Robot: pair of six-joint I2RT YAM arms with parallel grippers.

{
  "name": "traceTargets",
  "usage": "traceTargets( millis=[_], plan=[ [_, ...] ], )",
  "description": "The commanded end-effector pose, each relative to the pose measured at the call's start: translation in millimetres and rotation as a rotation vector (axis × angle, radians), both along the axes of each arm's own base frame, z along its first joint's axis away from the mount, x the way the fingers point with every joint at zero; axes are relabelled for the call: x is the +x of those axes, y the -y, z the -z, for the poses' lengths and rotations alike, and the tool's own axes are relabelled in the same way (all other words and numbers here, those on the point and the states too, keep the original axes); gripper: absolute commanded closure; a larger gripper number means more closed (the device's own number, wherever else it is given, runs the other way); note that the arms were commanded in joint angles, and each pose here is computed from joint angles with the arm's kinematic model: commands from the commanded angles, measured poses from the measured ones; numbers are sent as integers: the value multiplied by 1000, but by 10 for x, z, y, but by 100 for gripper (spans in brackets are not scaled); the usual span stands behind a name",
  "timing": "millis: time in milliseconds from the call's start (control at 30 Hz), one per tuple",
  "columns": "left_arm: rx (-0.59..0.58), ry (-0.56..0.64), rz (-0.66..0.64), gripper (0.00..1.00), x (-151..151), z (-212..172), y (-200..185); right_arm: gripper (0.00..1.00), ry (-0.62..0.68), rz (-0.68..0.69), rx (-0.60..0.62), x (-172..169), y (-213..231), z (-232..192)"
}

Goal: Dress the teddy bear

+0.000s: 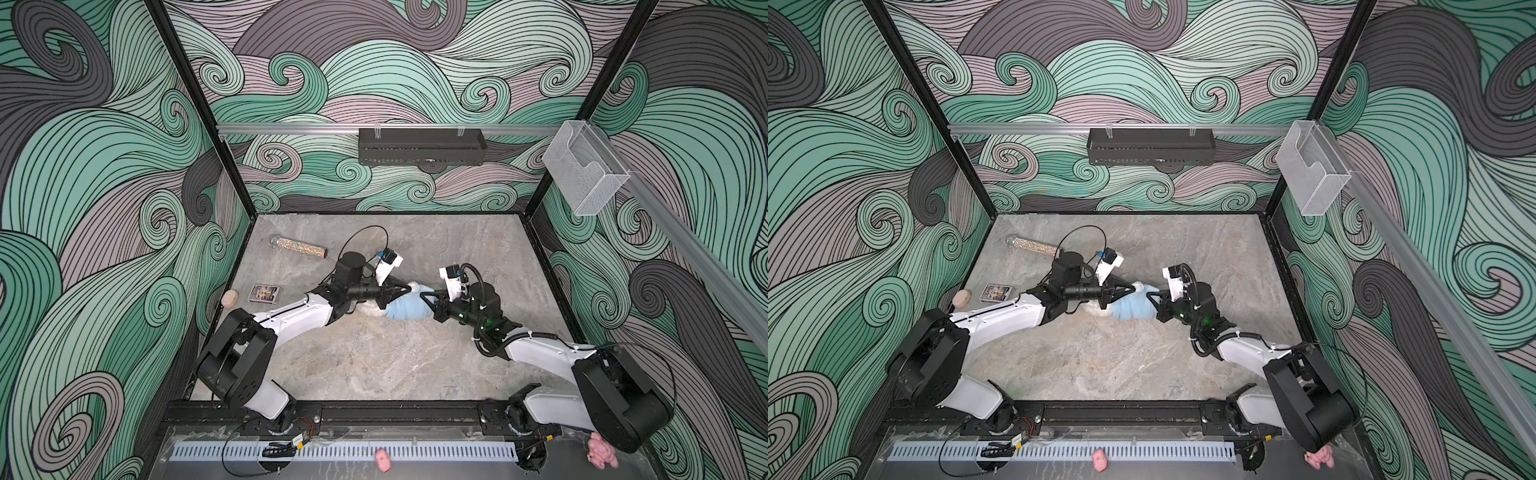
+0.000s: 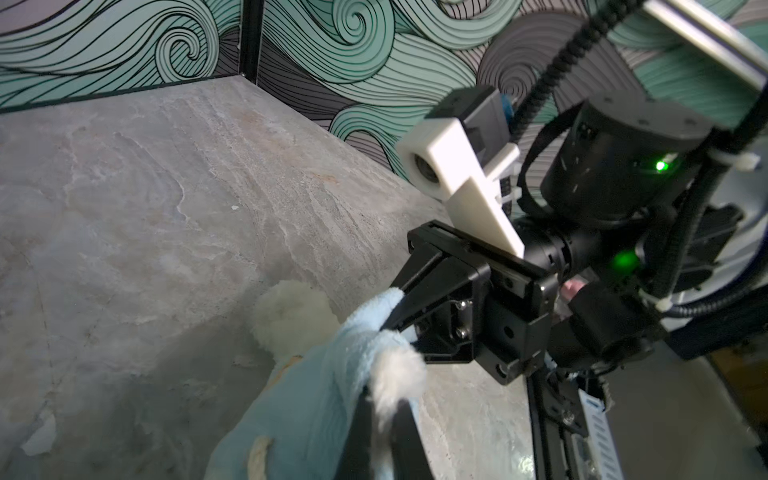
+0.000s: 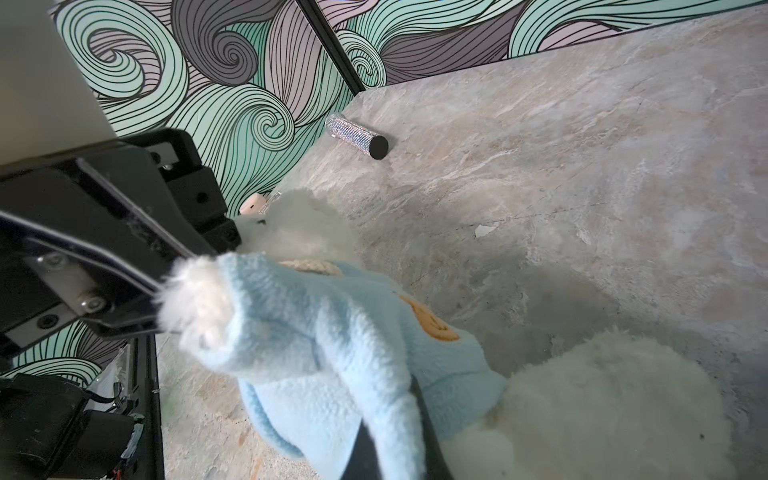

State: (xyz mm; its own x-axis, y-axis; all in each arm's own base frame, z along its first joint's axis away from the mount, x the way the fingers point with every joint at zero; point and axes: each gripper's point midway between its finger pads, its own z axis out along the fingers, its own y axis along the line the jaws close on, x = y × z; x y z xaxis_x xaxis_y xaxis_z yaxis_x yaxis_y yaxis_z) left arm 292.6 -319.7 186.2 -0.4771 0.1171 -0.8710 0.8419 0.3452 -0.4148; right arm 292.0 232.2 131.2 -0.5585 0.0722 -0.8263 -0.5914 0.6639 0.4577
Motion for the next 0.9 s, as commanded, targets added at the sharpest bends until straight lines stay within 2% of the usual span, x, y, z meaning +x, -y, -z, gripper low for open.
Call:
traceTargets(
  millis=[0, 100, 200, 267, 400, 633, 700, 733, 767, 867],
  plan=[
    [-240, 55, -22, 100, 13, -688, -137, 96, -146, 191, -133, 75, 373, 479],
    [-174, 5, -28, 100, -23, -449, -164, 95, -116, 150, -125, 58, 317, 433],
    [-177, 10, -45, 100, -87, -455, -235, 96, -52, 111, -135, 59, 279, 337],
    [-206, -4, -55, 100, -87, -510, -263, 100, -27, 112, -172, 78, 307, 315],
    [-292, -42, -76, 100, -81, -660, -309, 100, -8, 146, -259, 123, 416, 299],
    [-400, -139, -145, 100, 5, -651, -360, 100, 64, 90, -161, 122, 264, 78],
    [-393, -156, -154, 100, 13, -619, -358, 100, 50, 101, -185, 124, 295, 131],
    [-344, -144, -138, 100, -7, -554, -333, 100, 45, 98, -202, 115, 307, 151],
    [-248, -130, -121, 100, -40, -412, -302, 100, 56, 84, -206, 94, 300, 130],
    [142, -32, -113, 100, -178, 53, -282, 100, 122, -14, -151, -21, 169, -33]
  ],
)
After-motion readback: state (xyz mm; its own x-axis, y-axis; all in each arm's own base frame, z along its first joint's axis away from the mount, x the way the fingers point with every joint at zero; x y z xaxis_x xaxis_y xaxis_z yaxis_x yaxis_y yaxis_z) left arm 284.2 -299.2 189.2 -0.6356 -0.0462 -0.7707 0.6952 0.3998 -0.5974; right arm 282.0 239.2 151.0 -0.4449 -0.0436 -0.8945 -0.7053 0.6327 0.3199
